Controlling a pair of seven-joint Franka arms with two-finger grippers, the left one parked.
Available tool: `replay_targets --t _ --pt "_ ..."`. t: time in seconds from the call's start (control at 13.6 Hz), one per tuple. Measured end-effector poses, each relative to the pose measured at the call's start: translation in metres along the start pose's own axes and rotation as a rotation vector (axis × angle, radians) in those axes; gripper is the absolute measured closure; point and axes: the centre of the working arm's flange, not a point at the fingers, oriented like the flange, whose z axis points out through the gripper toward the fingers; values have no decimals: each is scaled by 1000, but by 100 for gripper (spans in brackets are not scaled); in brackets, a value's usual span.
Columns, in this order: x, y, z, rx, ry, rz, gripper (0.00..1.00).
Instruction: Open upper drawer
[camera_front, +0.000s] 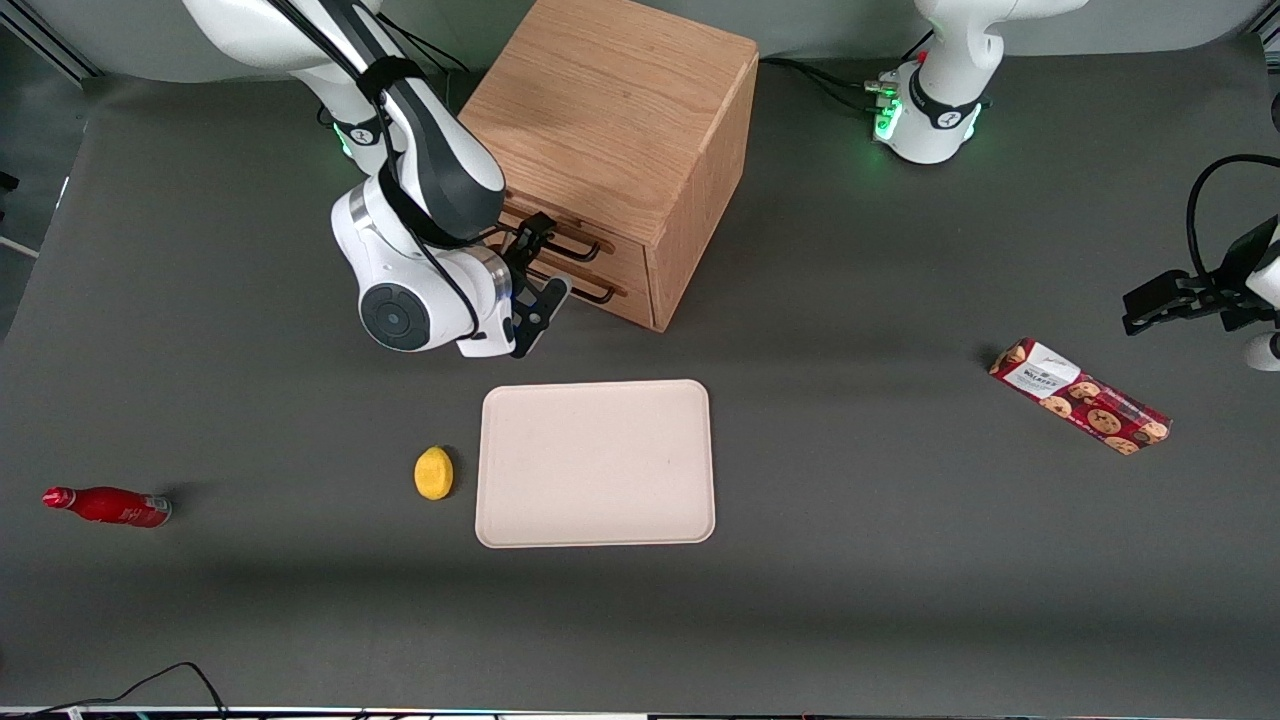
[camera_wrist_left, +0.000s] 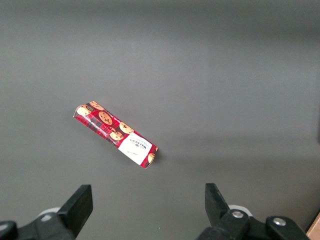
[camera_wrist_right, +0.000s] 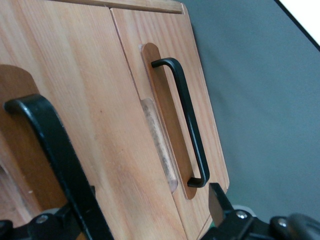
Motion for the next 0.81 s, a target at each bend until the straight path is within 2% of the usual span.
replay_targets --t 0.51,0.81 --pt "2 0 0 -6 10 -23 0" --pt "6 5 -4 -18 31 -36 0"
